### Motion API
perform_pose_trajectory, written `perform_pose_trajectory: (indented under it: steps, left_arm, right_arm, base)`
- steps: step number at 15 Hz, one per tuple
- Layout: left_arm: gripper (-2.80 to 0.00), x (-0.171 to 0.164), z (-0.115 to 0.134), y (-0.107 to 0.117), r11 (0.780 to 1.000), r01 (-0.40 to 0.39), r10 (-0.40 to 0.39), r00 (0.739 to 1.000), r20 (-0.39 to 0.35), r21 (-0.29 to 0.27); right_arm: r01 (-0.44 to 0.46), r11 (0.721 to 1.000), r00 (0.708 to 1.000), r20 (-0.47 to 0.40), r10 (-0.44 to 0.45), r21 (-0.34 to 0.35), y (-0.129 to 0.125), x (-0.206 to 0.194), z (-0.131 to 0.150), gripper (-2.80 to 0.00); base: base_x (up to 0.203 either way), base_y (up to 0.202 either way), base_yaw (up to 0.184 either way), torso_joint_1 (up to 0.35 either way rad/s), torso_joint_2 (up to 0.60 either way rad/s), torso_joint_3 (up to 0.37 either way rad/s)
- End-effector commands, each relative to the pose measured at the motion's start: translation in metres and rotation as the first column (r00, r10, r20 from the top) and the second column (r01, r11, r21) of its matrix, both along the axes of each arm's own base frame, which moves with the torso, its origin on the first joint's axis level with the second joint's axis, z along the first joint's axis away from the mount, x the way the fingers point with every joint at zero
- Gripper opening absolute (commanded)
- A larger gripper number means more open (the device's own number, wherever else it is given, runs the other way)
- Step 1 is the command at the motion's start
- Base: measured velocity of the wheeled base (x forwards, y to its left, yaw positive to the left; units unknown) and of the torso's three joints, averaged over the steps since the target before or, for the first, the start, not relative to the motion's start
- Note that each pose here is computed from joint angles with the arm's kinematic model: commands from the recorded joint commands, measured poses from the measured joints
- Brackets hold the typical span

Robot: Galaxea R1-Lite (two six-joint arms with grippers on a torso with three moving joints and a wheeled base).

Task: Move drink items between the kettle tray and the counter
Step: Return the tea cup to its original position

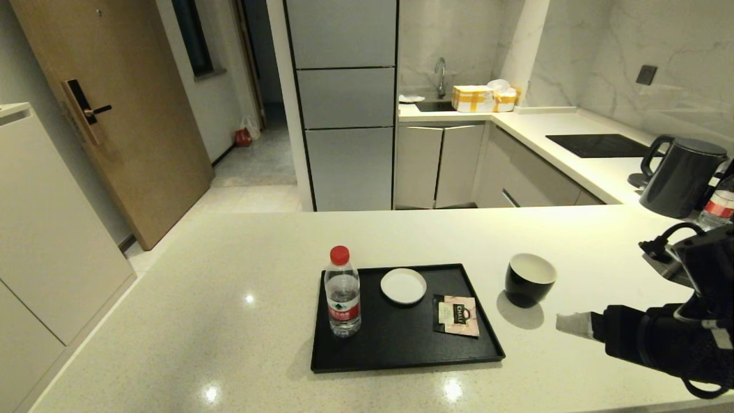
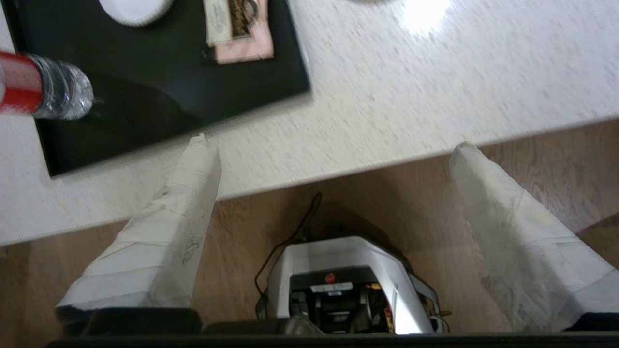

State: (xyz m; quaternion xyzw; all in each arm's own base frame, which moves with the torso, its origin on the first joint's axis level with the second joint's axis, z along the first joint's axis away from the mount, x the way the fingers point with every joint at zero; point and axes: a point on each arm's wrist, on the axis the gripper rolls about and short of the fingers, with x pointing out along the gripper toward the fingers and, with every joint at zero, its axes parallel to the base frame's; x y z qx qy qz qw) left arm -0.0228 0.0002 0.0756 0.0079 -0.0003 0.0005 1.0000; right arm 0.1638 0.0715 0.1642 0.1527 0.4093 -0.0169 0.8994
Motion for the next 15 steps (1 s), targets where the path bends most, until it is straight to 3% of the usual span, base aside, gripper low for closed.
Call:
perform_pose_trajectory:
  steps: [1, 5, 8, 11, 15]
  left_arm:
    - [-2.8, 0.0, 0.0, 0.0, 1.0, 0.0, 0.0, 1.0, 0.001, 0.0]
    - [-2.8, 0.0, 0.0, 0.0, 1.0, 0.0, 0.0, 1.0, 0.001, 0.0]
    - [-2.8, 0.0, 0.0, 0.0, 1.0, 0.0, 0.0, 1.0, 0.001, 0.0]
    - [-2.8, 0.0, 0.0, 0.0, 1.0, 0.0, 0.0, 1.0, 0.001, -0.001]
    - [-2.8, 0.0, 0.0, 0.0, 1.0, 0.0, 0.0, 1.0, 0.001, 0.0]
  right_arm:
    - [0.002, 1.0, 1.0, 0.013, -0.002, 0.014, -0.008, -0.017, -0.001, -2.8]
    - [0.02, 1.0, 0.999, -0.043, -0.02, 0.0, -0.007, -0.007, -0.014, -2.8]
    - [0.057, 0.997, 0.993, -0.104, -0.063, -0.059, -0.002, 0.03, -0.057, -2.8]
    - [0.069, 0.992, 0.998, 0.001, -0.069, -0.104, 0.003, 0.062, -0.112, -2.8]
    - [0.099, 0.982, 0.989, 0.124, -0.08, -0.161, -0.012, 0.075, -0.158, -2.8]
  base:
    - [0.0, 0.0, 0.0, 0.0, 0.0, 0.0]
    - [0.0, 0.0, 0.0, 0.0, 0.0, 0.0]
    - [0.0, 0.0, 0.0, 0.0, 0.0, 0.0]
    - [0.0, 0.0, 0.0, 0.0, 0.0, 0.0]
    - [0.0, 0.0, 0.0, 0.0, 0.0, 0.0]
